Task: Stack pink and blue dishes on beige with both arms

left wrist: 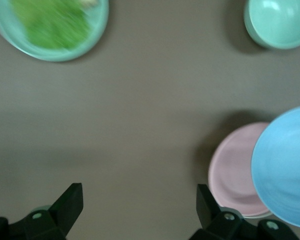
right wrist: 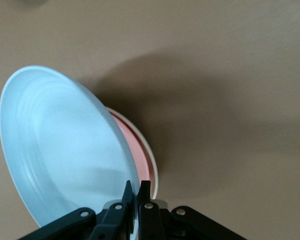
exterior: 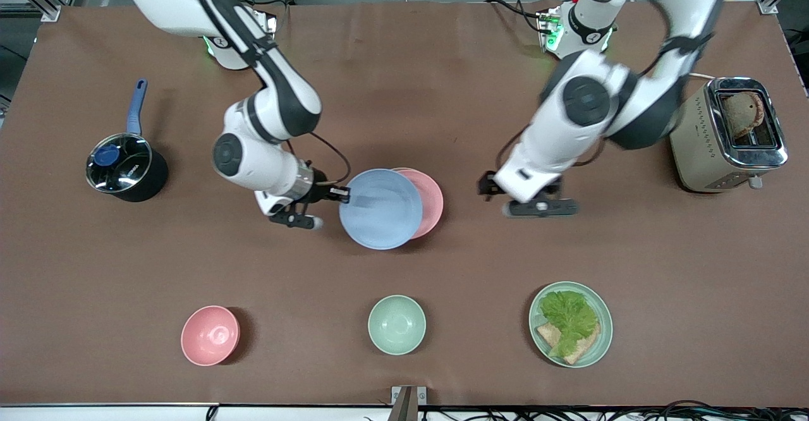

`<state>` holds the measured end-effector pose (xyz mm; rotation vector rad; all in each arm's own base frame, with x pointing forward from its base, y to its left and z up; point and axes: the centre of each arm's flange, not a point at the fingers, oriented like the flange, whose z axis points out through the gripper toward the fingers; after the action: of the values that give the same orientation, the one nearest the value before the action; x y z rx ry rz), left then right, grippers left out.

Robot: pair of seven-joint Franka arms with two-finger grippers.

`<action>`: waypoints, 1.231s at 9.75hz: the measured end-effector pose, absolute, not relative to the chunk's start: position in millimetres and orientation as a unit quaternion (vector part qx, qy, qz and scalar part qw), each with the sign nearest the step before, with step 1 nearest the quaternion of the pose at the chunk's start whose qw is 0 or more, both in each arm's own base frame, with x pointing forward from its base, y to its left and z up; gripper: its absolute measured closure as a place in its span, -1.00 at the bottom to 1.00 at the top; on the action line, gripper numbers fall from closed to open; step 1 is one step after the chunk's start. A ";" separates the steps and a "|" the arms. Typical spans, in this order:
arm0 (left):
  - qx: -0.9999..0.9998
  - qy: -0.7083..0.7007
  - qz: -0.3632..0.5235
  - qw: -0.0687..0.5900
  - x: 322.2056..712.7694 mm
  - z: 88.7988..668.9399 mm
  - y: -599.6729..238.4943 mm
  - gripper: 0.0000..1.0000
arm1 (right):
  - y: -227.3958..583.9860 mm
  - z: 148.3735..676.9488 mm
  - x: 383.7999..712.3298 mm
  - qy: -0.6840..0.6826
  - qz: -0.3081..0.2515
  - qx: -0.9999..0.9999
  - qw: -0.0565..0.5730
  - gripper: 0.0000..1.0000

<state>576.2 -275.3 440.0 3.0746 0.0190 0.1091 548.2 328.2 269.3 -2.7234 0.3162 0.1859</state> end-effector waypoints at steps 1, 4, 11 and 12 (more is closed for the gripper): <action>0.999 0.004 0.049 0.021 583.6 459.2 -244.8 -1.00 | 340.2 262.0 541.8 0.109 0.067 -0.972 0.195 0.86; 0.996 -0.007 0.087 0.005 600.4 524.2 -133.9 -1.00 | 356.6 247.1 530.4 0.108 0.061 -0.972 0.201 0.83; 0.995 -0.049 0.077 -0.031 535.1 639.0 -17.2 -1.00 | 335.7 252.9 528.7 0.099 0.076 -0.974 0.191 -0.33; 0.995 -0.049 0.081 -0.032 533.7 643.6 -17.2 -1.00 | 311.6 289.6 542.7 0.099 0.071 -0.974 0.192 -0.66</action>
<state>533.7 -17.2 643.6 3.1905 -0.1567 0.2604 542.7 311.6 289.6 -2.7330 0.2782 0.1997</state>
